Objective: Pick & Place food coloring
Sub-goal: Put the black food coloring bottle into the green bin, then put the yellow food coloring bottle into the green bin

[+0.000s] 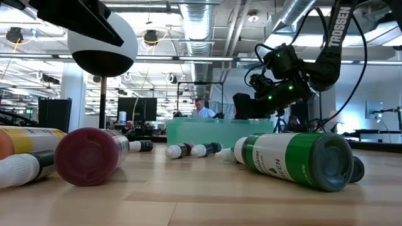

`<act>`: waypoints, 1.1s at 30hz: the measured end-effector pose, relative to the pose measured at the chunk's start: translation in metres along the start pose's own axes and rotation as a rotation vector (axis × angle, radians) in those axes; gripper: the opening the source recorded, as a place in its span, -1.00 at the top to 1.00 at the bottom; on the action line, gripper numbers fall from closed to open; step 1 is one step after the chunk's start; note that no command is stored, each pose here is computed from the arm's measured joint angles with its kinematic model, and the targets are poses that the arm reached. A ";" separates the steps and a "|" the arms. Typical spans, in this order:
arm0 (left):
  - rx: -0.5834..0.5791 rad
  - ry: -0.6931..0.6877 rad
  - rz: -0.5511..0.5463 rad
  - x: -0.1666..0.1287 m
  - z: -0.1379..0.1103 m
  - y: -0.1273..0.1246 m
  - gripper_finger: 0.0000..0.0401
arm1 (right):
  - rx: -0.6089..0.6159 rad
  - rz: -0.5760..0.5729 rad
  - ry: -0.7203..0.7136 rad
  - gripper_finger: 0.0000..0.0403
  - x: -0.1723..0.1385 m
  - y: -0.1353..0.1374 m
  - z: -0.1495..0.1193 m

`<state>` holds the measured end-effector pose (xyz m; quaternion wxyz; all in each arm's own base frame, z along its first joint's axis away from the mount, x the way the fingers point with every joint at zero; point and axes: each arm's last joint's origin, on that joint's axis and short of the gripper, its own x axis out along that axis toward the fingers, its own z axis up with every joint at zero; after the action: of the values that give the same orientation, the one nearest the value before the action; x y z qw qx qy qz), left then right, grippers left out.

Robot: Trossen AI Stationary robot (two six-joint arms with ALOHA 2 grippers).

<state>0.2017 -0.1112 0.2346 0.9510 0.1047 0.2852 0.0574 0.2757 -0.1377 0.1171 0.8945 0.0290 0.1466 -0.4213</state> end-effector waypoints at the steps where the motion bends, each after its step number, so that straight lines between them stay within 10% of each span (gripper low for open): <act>1: 0.000 0.000 0.000 0.000 0.000 0.000 0.18 | -0.001 0.000 0.000 0.08 0.000 0.000 0.000; 16: 0.000 0.000 0.001 0.000 0.000 0.000 0.18 | -0.045 0.036 -0.082 -0.15 -0.022 0.003 0.035; 33: 0.000 0.000 -0.002 0.000 0.000 0.000 0.18 | -0.066 0.382 -0.098 -0.14 -0.149 0.023 0.095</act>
<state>0.2017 -0.1113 0.2346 0.9510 0.1045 0.2855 0.0567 0.2260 -0.0282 0.2490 0.9647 0.0061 0.1084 -0.2400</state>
